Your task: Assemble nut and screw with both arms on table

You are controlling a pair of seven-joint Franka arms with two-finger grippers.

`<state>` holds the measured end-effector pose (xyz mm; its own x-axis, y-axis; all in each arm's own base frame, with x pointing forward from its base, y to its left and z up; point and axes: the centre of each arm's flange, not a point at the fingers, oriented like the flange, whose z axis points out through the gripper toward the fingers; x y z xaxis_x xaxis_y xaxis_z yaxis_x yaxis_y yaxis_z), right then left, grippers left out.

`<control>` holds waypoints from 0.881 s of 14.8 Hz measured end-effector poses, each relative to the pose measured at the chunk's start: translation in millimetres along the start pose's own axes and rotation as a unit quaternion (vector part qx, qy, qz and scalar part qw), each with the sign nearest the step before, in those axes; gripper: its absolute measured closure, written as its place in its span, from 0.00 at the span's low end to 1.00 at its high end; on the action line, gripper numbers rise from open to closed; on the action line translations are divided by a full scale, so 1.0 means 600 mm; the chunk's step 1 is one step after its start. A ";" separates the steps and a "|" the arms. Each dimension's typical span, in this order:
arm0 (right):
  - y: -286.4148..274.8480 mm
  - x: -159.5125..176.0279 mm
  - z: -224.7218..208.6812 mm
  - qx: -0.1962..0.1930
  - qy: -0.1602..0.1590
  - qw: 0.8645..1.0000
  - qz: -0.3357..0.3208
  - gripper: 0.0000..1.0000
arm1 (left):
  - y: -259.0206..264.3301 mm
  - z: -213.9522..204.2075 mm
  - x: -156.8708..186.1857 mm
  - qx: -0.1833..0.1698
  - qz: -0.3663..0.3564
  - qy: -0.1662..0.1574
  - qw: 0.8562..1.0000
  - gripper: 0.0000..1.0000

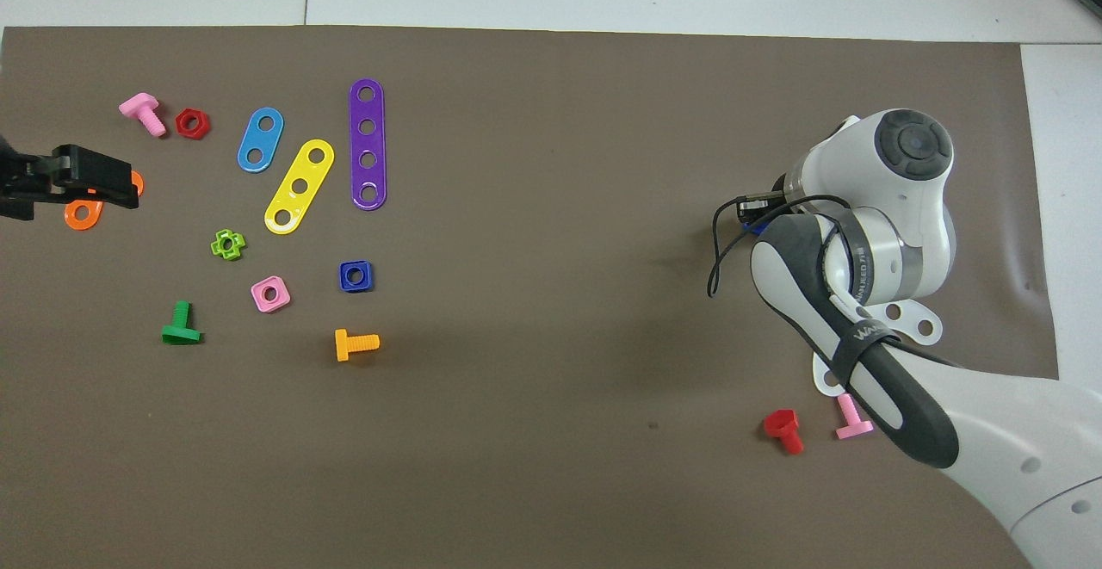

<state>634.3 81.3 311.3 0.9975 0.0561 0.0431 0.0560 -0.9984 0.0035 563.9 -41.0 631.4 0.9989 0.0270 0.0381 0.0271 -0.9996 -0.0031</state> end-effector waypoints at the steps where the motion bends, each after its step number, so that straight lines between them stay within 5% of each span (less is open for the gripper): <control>1: 0.000 0.001 -0.004 -0.005 0.002 1.000 -0.005 0.79 | 0.010 0.005 -0.003 0.000 0.012 -0.004 1.000 0.00; 8: -0.159 -0.025 -0.077 -0.002 0.015 1.000 0.028 0.81 | 0.083 0.056 -0.008 -0.013 0.053 -0.007 0.998 0.00; 13: -0.337 -0.082 -0.094 0.007 0.020 0.996 0.082 0.81 | 0.163 0.209 0.033 -0.018 0.075 -0.012 0.997 0.00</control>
<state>571.3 280.6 364.7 0.9908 -0.1088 0.0811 -0.1074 -0.9940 -0.0214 591.1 -137.8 506.5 0.9922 -0.1234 0.0161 -0.1238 -0.9919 0.0284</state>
